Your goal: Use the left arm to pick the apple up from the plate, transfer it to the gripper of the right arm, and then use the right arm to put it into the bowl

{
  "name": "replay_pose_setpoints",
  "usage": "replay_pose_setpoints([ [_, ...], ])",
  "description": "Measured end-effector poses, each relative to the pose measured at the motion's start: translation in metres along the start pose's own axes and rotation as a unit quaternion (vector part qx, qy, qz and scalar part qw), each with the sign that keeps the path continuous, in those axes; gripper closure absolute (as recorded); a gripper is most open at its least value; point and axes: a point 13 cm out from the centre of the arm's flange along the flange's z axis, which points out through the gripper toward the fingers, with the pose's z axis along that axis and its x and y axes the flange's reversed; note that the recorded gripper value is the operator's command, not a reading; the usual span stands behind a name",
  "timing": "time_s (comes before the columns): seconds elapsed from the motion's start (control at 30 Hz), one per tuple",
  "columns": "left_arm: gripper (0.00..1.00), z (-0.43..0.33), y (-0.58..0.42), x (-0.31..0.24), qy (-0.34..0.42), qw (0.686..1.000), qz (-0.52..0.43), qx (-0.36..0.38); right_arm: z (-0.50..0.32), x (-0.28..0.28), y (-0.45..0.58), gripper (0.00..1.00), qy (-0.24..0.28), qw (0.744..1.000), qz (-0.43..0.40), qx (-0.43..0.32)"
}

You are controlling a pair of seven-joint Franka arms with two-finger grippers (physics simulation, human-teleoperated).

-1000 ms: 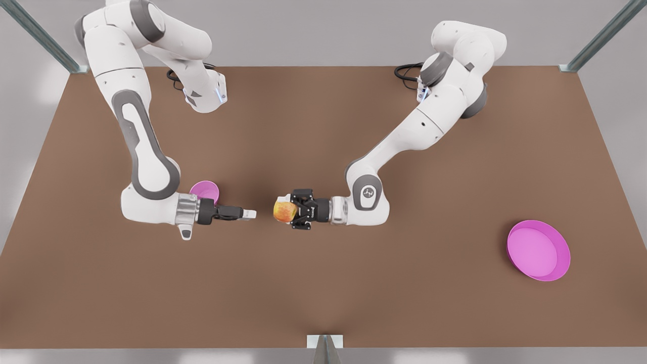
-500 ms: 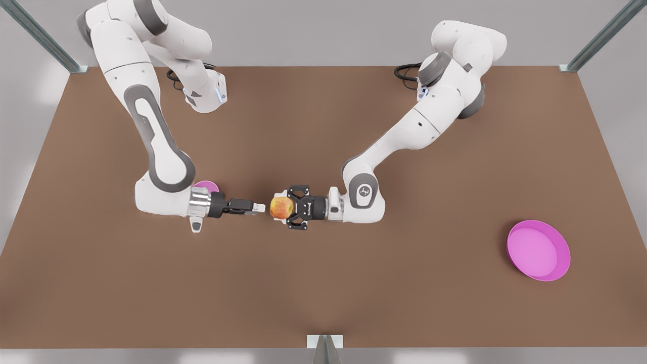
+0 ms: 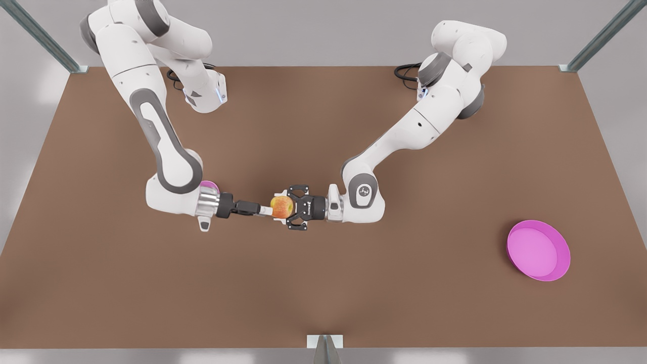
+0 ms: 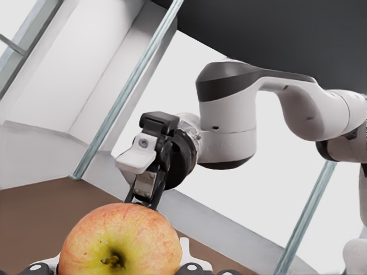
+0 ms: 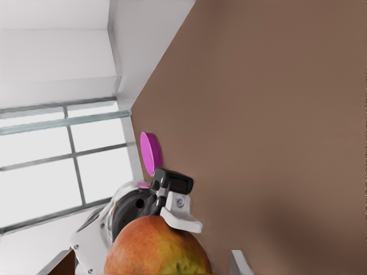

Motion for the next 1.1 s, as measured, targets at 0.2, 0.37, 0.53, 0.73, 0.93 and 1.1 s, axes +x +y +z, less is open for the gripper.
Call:
replay_pose_setpoints([
  [0.2, 0.33, 0.000, 0.000, 0.000, 0.000, 1.000, 0.017, 0.000, 0.014, 0.015, 0.003, 0.00, 0.012, 1.000, -0.010, -0.006],
  [0.37, 0.33, 0.000, 0.000, 0.000, 0.000, 1.000, 0.027, 0.000, 0.019, 0.019, 0.003, 0.00, 0.015, 1.000, -0.019, -0.006],
  [0.53, 0.33, 0.000, 0.000, 0.000, 0.000, 0.999, 0.035, 0.000, 0.023, 0.024, 0.000, 0.00, 0.020, 0.999, -0.027, -0.006],
  [0.73, 0.33, 0.001, -0.001, 0.000, 0.000, 0.999, 0.042, 0.000, 0.027, 0.020, 0.005, 0.00, 0.020, 0.999, -0.038, -0.012],
  [0.93, 0.33, 0.001, 0.000, 0.000, 0.000, 0.999, 0.048, -0.001, 0.045, 0.028, 0.009, 0.00, 0.019, 0.999, -0.045, -0.011],
  [1.1, 0.33, 0.000, 0.001, 0.000, 0.000, 0.999, 0.051, -0.002, 0.045, 0.024, 0.007, 0.22, 0.010, 0.999, -0.049, -0.009],
])
